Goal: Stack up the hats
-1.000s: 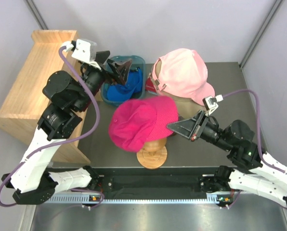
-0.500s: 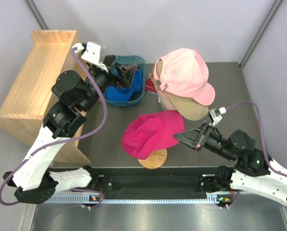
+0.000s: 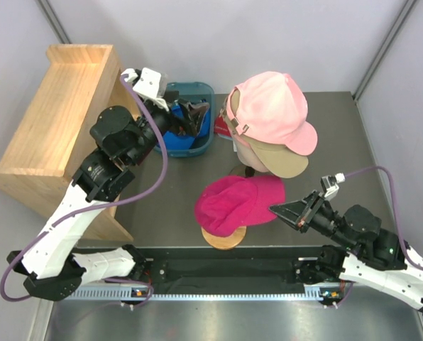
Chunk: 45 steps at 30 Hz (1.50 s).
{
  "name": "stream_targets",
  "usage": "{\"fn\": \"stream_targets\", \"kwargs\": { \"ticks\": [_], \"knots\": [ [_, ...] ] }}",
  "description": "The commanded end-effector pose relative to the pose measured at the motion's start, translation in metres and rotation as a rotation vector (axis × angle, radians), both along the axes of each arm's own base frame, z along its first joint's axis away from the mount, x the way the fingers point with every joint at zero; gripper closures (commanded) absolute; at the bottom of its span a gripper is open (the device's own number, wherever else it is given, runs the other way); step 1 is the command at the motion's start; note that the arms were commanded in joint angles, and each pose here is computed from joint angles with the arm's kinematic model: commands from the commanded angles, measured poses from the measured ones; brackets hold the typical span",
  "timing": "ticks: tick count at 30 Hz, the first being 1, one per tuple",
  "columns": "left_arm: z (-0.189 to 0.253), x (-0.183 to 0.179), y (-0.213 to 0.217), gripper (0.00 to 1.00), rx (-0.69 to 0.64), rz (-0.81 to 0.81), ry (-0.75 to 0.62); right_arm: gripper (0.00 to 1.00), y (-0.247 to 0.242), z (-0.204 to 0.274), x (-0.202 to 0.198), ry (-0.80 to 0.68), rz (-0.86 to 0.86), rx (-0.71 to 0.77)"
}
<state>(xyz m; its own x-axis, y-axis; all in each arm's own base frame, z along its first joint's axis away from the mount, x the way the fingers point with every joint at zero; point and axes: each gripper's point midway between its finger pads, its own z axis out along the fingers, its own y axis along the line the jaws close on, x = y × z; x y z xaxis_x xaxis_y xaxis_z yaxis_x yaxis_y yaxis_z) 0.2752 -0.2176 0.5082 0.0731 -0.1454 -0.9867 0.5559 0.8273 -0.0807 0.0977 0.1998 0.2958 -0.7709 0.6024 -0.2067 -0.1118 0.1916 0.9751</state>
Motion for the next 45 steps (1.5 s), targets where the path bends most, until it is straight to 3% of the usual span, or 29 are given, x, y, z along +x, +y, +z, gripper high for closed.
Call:
{"fn": "stream_targets", "kwargs": {
  "ticks": [1,16,19,23,28,31,38,45],
  "knots": [
    [0.001,-0.004,-0.006,0.11,-0.028,-0.038,-0.007,1.00,-0.011,-0.014,0.002,0.034,-0.045,-0.019],
    [-0.107,-0.027,-0.042,0.14,-0.023,-0.231,0.300,1.00,-0.053,-0.067,0.009,0.129,-0.190,-0.208],
    [-0.135,-0.037,-0.046,0.14,-0.006,-0.275,0.377,0.91,-0.053,-0.075,0.009,0.145,-0.195,-0.239],
    [-0.162,-0.049,-0.045,0.15,0.010,-0.299,0.451,0.61,-0.053,-0.077,0.010,0.152,-0.197,-0.261],
    [-0.186,-0.058,-0.039,0.15,0.045,-0.299,0.501,0.34,-0.057,-0.072,0.013,0.144,-0.221,-0.265],
    [-0.199,-0.064,-0.038,0.15,0.046,-0.315,0.542,0.25,-0.058,-0.070,0.015,0.141,-0.233,-0.264],
    [-0.203,-0.061,-0.032,0.14,0.050,-0.276,0.538,0.15,-0.066,-0.068,0.017,0.151,-0.270,-0.281],
    [-0.198,0.002,0.003,0.10,0.135,0.095,0.487,0.15,-0.074,-0.067,0.022,0.148,-0.315,-0.286]
  ]
}}
